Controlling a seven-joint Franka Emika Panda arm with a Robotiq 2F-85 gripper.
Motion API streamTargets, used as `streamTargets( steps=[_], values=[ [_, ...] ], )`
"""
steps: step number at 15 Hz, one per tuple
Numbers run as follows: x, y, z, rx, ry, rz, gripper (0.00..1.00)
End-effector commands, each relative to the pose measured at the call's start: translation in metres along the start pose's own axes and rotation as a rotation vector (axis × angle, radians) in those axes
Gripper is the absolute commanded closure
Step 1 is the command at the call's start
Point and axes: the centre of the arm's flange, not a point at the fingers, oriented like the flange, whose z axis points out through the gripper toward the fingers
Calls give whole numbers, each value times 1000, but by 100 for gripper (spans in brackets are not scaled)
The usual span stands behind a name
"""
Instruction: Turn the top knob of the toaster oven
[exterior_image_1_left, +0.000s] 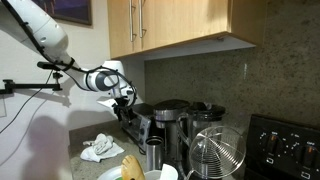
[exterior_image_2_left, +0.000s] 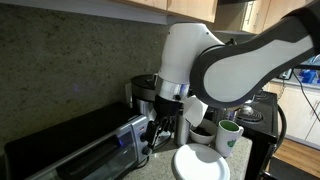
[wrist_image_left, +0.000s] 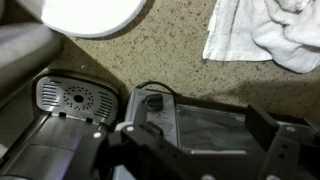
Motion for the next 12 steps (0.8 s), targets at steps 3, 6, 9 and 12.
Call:
streamTargets(
  steps=[3,6,9,12],
  values=[
    [-24,6,-50,63,-42,-47,0],
    [-34,9,-70,105,-71,-75,0],
    [-46,13,-88,110,-105,-93,0],
    [-56,18,-101,98,-137,-95,0]
  ],
)
